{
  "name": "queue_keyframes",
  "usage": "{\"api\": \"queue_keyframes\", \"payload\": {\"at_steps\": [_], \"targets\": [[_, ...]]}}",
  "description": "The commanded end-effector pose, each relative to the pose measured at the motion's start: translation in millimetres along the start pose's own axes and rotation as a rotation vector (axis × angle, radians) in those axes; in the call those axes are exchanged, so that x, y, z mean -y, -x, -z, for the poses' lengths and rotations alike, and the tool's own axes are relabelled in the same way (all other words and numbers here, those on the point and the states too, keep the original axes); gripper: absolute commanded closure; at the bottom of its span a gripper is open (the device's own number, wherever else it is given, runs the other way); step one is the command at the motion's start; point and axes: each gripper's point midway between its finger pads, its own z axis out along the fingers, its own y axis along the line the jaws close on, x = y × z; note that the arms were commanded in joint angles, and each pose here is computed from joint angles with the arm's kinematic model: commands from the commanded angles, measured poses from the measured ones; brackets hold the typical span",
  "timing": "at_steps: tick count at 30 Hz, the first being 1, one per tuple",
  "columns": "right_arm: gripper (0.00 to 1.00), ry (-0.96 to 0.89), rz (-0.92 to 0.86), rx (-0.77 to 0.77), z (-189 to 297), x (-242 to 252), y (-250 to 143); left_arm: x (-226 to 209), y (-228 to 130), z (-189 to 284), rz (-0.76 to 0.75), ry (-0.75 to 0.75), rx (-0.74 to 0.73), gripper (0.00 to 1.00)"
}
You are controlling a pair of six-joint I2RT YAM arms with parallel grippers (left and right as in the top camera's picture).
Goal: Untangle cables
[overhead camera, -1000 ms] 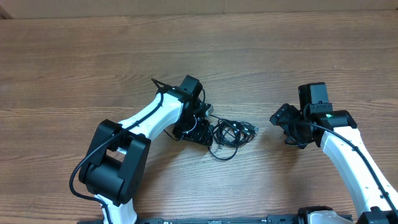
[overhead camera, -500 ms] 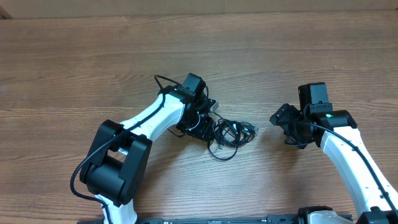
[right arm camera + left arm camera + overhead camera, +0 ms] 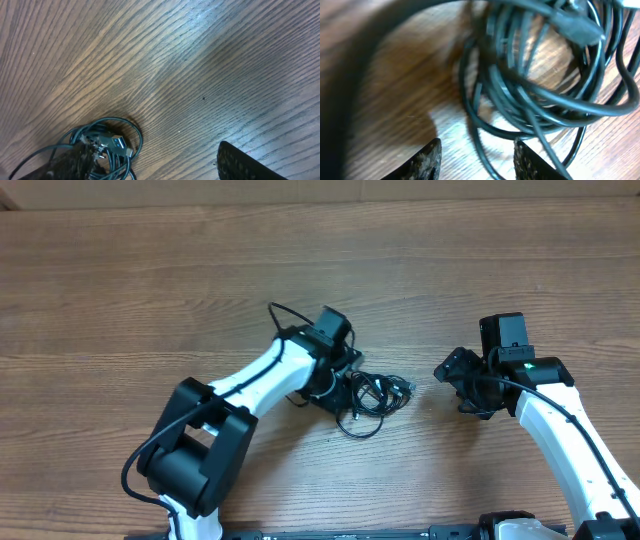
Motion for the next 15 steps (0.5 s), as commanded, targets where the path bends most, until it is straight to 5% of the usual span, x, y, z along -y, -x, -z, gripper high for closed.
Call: {"api": "queue_keyframes", "payload": {"at_steps": [1,11,15], "targets": [[0.24,0.01,0.003,0.01,2,-3,3,-5,-6,-9,-0.04,0.082,-0.03,0.55],[0.24,0.01,0.003,0.009,2,-3,3,-12,-7,-9,-0.002,0.142,-0.031,0.71],[0.24,0.01,0.003,0.009,2,-3,3,-26,-12,-6,0.064,0.23,-0.041,0.93]]}}
